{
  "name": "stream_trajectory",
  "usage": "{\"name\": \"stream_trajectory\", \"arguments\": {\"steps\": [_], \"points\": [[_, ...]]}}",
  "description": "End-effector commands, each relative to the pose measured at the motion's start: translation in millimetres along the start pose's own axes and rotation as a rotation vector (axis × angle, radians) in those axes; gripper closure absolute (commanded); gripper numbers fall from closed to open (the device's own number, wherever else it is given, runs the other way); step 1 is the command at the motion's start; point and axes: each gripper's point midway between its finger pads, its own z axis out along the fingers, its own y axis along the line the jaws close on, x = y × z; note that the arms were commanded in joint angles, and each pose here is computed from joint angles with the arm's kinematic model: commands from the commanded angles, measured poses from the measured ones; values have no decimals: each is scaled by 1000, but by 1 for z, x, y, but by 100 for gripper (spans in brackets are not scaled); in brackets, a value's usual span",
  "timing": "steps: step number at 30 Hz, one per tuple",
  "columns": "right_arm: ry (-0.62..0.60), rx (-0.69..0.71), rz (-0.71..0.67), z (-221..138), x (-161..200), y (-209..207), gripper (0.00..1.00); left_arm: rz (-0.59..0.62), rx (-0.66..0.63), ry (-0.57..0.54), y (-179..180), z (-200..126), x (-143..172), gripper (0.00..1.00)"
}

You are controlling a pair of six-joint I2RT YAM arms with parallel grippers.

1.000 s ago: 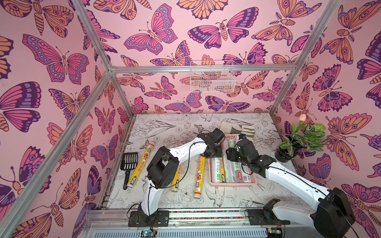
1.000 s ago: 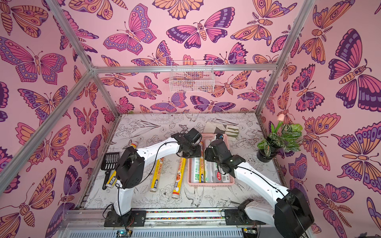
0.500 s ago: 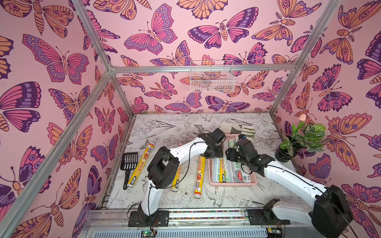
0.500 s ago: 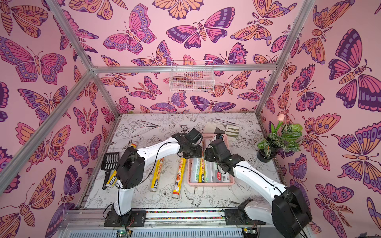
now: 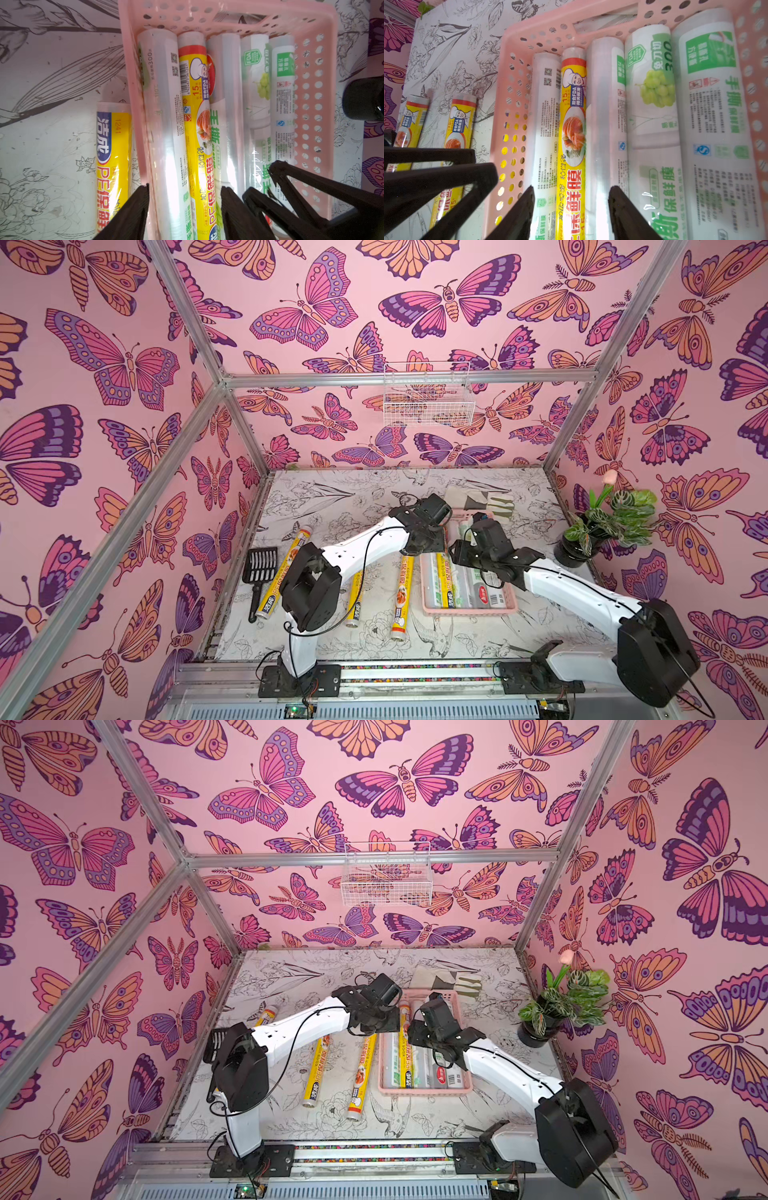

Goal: Put the plastic wrap into the basket
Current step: Place the plastic wrap in the basket, then pick up the plastic wrap from the center of the board.

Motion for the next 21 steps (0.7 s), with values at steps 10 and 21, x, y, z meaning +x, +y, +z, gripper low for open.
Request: {"name": "stream_trajectory", "arguments": {"steps": [10, 21], "points": [[-130, -57, -29, -40, -26, 10, 38, 34, -168, -147, 83, -49, 26, 45], [-47, -271, -99, -40, -12, 53, 40, 40, -6, 70, 85, -12, 81, 35]]}}
